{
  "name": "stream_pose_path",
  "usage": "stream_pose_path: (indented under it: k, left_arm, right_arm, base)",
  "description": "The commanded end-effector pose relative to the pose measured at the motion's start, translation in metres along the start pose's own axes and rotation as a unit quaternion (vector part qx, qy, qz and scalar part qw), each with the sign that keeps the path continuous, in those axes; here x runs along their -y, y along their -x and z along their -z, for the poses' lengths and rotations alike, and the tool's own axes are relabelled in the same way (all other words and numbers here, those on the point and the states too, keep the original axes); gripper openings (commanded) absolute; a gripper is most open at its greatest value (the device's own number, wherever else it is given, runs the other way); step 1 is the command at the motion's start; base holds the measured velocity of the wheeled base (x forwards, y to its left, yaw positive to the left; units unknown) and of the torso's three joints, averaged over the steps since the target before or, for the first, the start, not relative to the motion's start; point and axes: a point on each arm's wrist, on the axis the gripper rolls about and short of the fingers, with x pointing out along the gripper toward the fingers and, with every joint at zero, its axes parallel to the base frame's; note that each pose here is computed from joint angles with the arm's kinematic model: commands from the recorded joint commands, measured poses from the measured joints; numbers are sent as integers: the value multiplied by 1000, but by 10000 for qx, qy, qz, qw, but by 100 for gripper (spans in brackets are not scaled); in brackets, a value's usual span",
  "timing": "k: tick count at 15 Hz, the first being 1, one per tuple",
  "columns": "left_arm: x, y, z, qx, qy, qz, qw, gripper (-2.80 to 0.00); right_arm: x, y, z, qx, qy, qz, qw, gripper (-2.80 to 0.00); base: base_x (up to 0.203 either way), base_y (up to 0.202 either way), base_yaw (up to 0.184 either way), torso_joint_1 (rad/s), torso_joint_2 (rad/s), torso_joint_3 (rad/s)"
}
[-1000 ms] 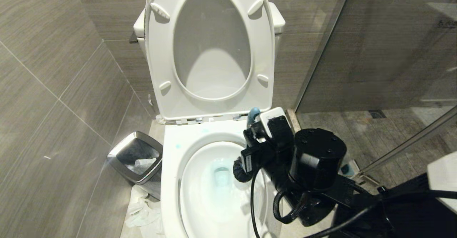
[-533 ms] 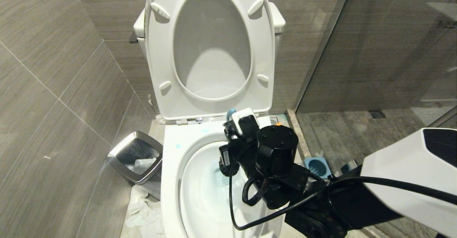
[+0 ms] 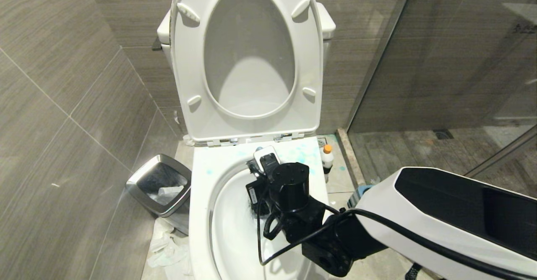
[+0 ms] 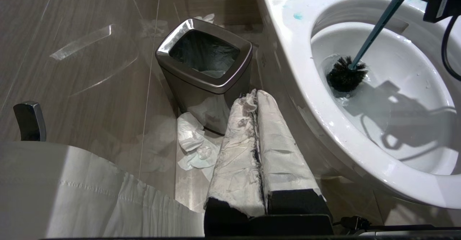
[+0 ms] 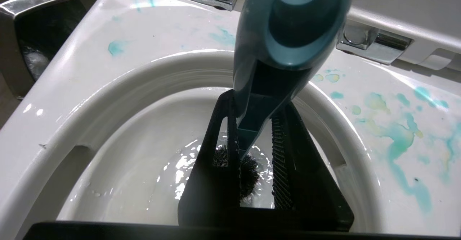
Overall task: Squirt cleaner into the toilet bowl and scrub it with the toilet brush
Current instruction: Scrub the toilet bowl
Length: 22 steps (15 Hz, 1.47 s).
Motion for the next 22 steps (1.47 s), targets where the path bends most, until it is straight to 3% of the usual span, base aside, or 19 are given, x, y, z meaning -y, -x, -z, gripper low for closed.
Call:
stream_pose_path:
  k: [1,5,14,18,22]
  left_arm:
    - [0,0,0,-5,0,-1,10000,-280]
    - [0,0,0,-5,0,-1,10000,-280]
    - [0,0,0,-5,0,-1,10000,-280]
    - [0,0,0,-5,0,-1,10000,-280]
    - [0,0,0,-5,0,-1,10000,-280]
  right_arm:
    - [-2,-7,2,67,-15,27,10000,-280]
    - [6,5,-37,381,-149,8,9992,-280]
    - [-3,-1,1,-84,-127,-80,9999,-280]
    - [2,10,-17,46,-175,-157,9997,-280]
    - [5,56,-35,-46,-101,-434,9990,-280]
  base:
    - [0,0,0,0,0,0]
    - [0,0,0,0,0,0]
    - [0,0,0,0,0,0]
    - [0,0,0,0,0,0]
    - [0,0,0,0,0,0]
